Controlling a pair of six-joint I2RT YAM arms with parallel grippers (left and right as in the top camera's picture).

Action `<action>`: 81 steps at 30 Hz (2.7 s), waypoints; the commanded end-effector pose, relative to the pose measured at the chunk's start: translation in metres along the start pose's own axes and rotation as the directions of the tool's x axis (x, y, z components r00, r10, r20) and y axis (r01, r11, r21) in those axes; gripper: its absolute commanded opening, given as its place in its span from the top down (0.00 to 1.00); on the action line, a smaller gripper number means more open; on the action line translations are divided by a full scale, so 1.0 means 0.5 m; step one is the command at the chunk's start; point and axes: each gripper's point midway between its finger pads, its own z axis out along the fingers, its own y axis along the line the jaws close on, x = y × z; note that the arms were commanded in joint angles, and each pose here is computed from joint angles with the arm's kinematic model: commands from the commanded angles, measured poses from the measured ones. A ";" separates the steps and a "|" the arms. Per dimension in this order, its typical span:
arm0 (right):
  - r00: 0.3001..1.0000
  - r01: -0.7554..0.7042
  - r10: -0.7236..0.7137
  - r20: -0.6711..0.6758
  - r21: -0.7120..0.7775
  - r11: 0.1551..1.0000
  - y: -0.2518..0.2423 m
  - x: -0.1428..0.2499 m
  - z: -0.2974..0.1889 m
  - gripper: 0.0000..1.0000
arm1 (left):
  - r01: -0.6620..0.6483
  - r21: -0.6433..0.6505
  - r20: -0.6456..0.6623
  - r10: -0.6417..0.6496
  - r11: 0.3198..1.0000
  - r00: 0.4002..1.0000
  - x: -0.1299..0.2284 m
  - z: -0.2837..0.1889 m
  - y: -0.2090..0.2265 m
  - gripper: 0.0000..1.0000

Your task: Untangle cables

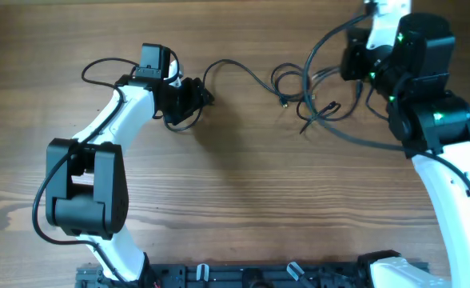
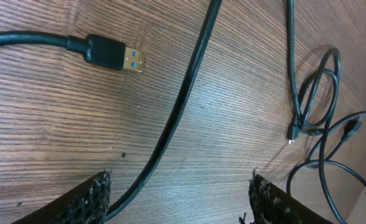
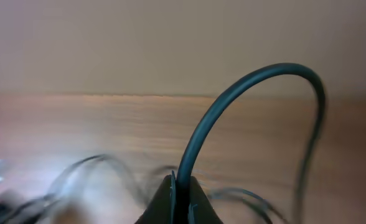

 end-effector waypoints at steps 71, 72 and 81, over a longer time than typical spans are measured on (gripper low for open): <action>0.754 -0.168 0.431 -0.495 0.489 0.856 -0.352 0.469 0.318 0.27 | -0.030 -0.014 0.007 0.030 0.999 1.000 0.003 0.007 -0.012 0.23; 0.748 -0.161 0.428 -0.506 0.488 0.858 -0.353 0.473 0.314 0.28 | -0.029 -0.014 0.007 0.029 0.999 1.000 0.003 0.007 -0.012 0.23; 0.724 -0.157 0.429 -0.540 0.477 0.865 -0.344 0.487 0.304 0.30 | -0.029 -0.014 0.007 0.029 0.999 1.000 0.003 0.007 -0.012 0.23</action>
